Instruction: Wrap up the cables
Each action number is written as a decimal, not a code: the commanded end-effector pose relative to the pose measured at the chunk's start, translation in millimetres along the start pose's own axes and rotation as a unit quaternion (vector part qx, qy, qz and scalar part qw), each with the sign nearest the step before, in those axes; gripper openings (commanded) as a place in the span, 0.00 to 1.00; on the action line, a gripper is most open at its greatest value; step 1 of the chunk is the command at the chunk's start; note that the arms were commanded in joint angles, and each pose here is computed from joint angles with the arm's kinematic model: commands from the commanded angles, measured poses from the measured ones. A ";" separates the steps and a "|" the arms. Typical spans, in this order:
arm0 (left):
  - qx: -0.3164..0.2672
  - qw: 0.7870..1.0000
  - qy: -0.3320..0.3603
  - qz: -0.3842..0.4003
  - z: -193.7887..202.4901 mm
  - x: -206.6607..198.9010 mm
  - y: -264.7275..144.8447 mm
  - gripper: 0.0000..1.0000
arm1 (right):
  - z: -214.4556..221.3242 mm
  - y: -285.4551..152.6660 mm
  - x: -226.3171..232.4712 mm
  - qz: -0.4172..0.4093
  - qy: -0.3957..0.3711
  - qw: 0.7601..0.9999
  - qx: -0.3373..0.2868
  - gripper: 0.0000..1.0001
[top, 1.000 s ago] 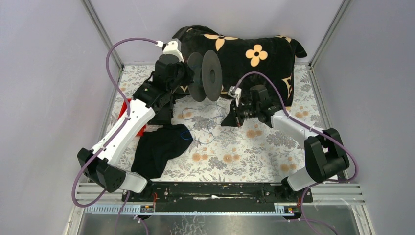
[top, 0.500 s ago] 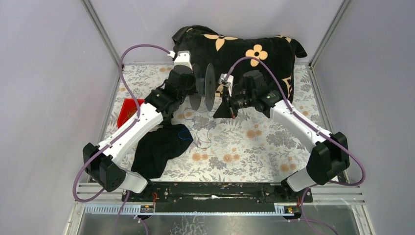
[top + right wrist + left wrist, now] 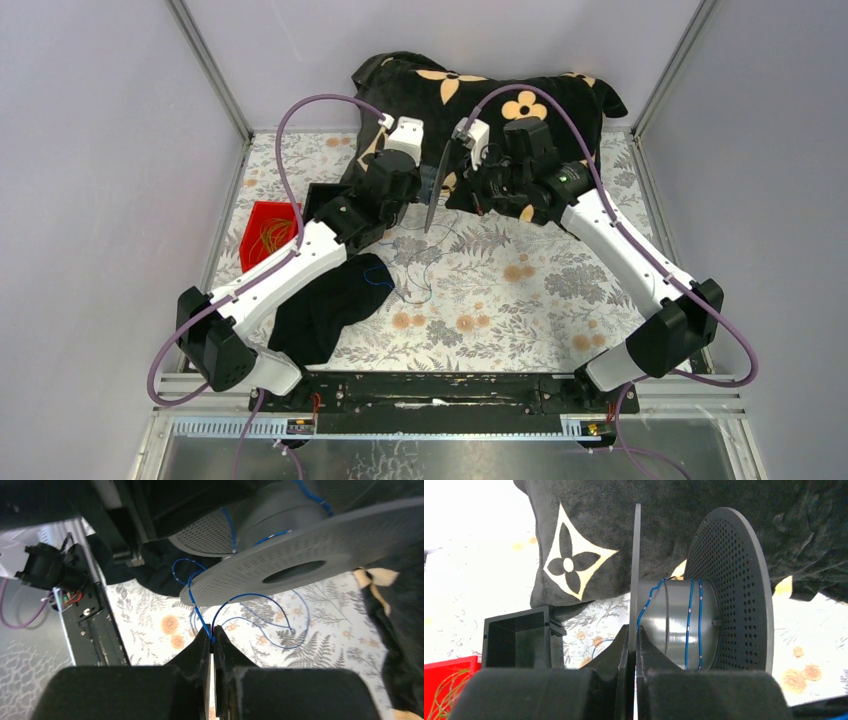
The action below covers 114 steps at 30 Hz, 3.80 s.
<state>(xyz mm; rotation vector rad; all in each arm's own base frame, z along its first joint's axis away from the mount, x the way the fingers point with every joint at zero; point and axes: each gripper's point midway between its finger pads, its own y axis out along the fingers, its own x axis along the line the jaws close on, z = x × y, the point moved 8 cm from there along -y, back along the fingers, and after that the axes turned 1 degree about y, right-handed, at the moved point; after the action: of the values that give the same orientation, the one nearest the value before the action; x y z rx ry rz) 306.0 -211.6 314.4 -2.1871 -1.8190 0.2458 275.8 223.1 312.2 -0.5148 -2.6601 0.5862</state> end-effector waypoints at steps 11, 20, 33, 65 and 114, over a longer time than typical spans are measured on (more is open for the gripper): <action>-0.080 0.994 0.055 0.048 -16.4 -7.3 -17.0 0.00 | -41.1 -26.5 -18.5 0.166 -0.039 0.985 -0.040 0.01; -0.072 0.990 0.069 0.101 -6.9 -12.3 -25.0 0.00 | -42.7 -25.9 -35.6 0.231 -0.040 0.971 -0.037 0.04; -0.072 0.985 0.060 0.144 -9.1 -16.1 -36.1 0.00 | -36.1 -26.7 -61.5 0.276 -0.030 0.961 -0.020 0.14; -0.067 0.981 -0.006 0.183 -38.2 -6.3 -40.1 0.00 | 50.1 -49.2 -118.3 0.179 0.097 0.979 0.004 0.65; -0.074 0.966 -0.093 0.230 -62.7 20.8 -60.8 0.00 | 100.6 39.4 -185.5 0.093 0.217 0.972 -0.015 0.11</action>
<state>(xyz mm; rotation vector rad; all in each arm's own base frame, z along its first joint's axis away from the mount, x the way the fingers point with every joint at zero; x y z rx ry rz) 269.8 -190.6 353.7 -2.6196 -1.3351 0.4942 393.9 144.0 128.8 -0.7726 -2.1090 0.4505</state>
